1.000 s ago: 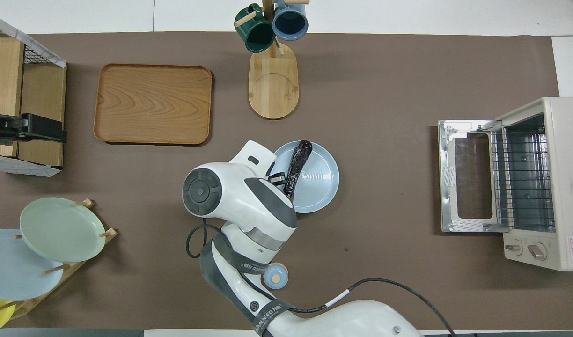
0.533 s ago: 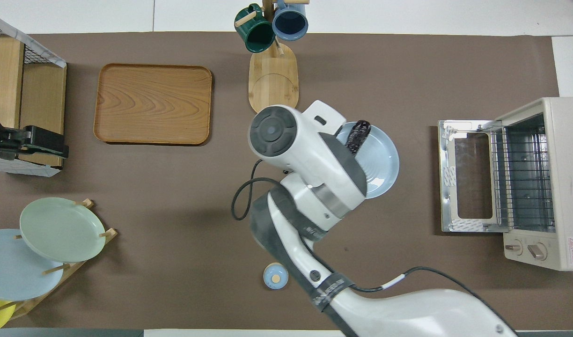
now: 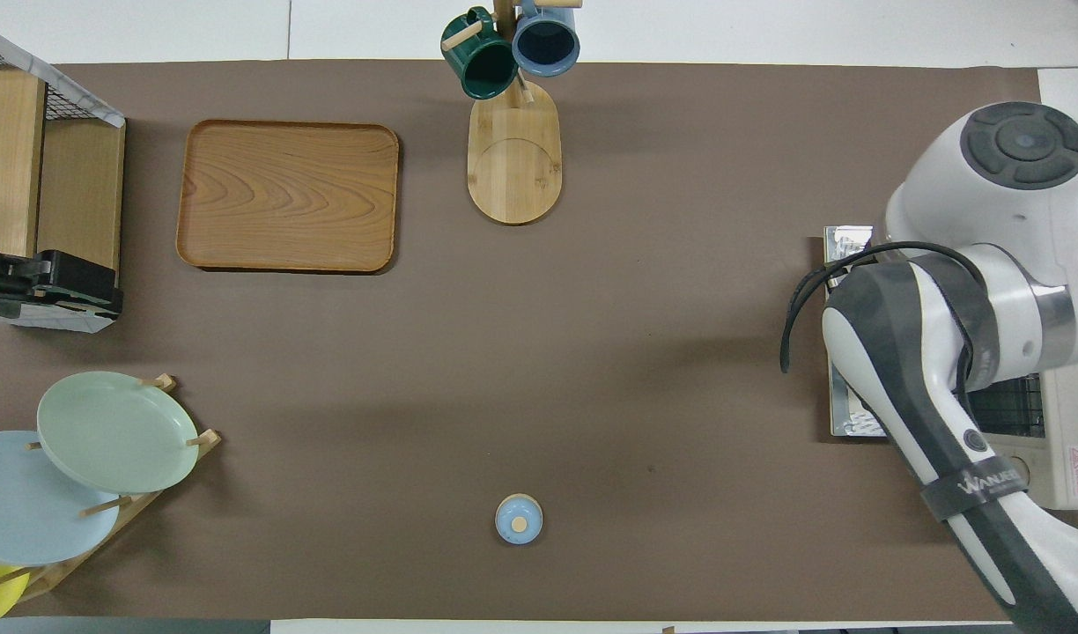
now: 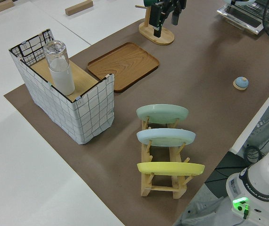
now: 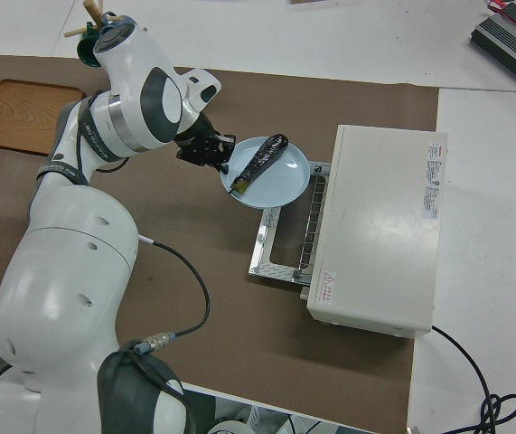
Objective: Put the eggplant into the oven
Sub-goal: 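Carry the eggplant with the right gripper toward the open oven, then push the eggplant into the oven and open the right gripper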
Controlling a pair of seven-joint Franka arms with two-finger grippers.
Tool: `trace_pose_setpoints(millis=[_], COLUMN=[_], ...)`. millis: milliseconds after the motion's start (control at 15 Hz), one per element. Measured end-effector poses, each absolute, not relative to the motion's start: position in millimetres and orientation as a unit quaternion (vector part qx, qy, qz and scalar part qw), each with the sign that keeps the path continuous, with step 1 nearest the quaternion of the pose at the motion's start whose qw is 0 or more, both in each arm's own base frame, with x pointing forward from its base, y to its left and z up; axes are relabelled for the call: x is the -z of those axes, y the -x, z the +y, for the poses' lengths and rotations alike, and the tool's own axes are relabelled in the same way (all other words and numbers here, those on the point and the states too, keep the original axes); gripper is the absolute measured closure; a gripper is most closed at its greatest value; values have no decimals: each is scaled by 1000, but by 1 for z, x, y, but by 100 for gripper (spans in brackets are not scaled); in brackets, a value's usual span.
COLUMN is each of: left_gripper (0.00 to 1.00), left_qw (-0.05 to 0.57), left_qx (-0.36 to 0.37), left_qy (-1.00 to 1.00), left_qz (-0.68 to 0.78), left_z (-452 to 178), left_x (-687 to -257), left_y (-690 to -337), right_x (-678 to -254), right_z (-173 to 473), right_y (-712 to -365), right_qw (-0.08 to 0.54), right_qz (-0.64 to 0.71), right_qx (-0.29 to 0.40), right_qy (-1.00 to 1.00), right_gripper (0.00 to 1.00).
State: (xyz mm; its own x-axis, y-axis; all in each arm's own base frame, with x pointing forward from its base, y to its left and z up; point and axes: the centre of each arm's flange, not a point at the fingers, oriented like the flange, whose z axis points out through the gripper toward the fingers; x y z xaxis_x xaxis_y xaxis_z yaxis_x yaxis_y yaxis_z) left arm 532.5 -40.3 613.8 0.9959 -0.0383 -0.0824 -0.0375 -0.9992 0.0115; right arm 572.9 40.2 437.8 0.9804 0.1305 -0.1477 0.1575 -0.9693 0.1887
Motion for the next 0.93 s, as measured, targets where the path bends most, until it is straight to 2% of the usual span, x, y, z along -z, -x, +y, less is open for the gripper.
trace_pose_setpoints(millis=[200, 533, 867, 933], left_gripper=[0, 0, 0, 0], left_qw=[5, 5, 5, 5], left_qx=[41, 41, 41, 41], left_qy=[-999, -999, -999, -999], left_qz=[-18, -18, -18, -18], left_z=[-40, -40, -40, -40], left_x=[-614, -614, -614, -614], left_y=[-533, -533, -532, -532], right_x=[-420, -398, -384, -382], right_z=[27, -37, -46, -48], right_y=[-559, -542, -526, -524], right_qw=[93, 80, 75, 74], right_qz=[77, 86, 83, 82], right_qx=[61, 61, 42, 43], right_qy=[-991, -991, -993, -993], right_gripper=[97, 97, 97, 89])
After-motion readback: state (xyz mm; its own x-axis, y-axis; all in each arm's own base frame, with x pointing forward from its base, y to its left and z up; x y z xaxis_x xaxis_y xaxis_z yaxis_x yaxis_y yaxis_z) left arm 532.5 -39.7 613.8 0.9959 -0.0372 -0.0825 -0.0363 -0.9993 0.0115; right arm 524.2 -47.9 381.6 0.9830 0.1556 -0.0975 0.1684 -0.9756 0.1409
